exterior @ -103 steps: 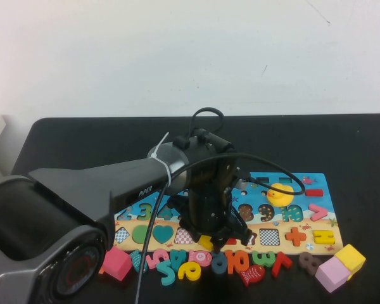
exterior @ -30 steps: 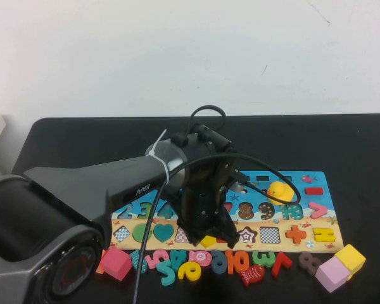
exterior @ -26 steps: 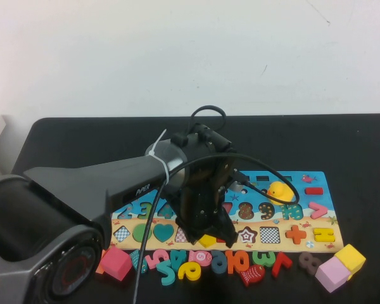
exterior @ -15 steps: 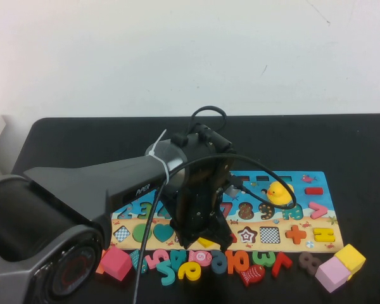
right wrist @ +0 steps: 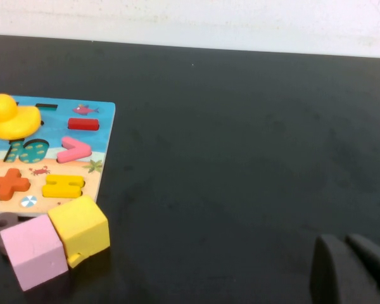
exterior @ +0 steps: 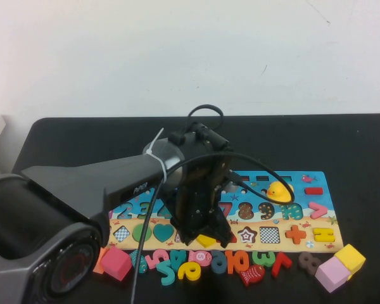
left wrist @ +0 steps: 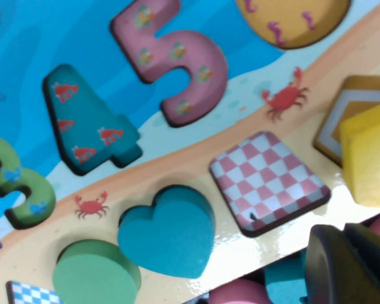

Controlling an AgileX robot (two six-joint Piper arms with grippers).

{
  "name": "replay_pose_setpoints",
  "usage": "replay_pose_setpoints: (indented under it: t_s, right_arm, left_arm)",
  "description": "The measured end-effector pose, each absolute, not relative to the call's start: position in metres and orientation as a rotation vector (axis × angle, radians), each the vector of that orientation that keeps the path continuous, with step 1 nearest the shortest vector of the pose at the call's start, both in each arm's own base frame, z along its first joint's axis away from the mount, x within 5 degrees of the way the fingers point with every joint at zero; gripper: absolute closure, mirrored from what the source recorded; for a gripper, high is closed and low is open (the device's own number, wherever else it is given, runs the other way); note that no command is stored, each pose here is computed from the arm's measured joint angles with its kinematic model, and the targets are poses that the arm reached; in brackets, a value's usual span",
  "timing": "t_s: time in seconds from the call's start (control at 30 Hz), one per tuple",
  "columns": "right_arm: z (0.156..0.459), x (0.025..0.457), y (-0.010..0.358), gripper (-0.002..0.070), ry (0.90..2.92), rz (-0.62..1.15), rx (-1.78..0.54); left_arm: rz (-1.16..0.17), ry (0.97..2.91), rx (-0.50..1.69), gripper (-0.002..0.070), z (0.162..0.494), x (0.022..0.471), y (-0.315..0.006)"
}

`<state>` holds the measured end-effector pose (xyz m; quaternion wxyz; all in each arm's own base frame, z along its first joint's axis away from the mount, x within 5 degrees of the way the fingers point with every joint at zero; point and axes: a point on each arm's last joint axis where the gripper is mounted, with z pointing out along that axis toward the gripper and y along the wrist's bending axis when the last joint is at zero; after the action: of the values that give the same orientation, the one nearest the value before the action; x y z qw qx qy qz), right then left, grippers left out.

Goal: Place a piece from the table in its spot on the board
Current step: Place the "Pentagon" into the hole of the Pentagon

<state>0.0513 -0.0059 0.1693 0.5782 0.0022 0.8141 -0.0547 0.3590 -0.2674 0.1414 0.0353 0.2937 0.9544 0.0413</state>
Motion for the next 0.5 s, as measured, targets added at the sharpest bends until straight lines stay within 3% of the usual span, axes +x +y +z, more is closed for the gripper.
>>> replay_pose_setpoints:
  t_s: [0.5]
  right_arm:
    - [0.1693, 0.0513, -0.0059, 0.0657, 1.904, -0.128, 0.005]
  left_arm:
    - [0.042, 2.979, 0.841, 0.0675, 0.1396, 0.3622, -0.2630]
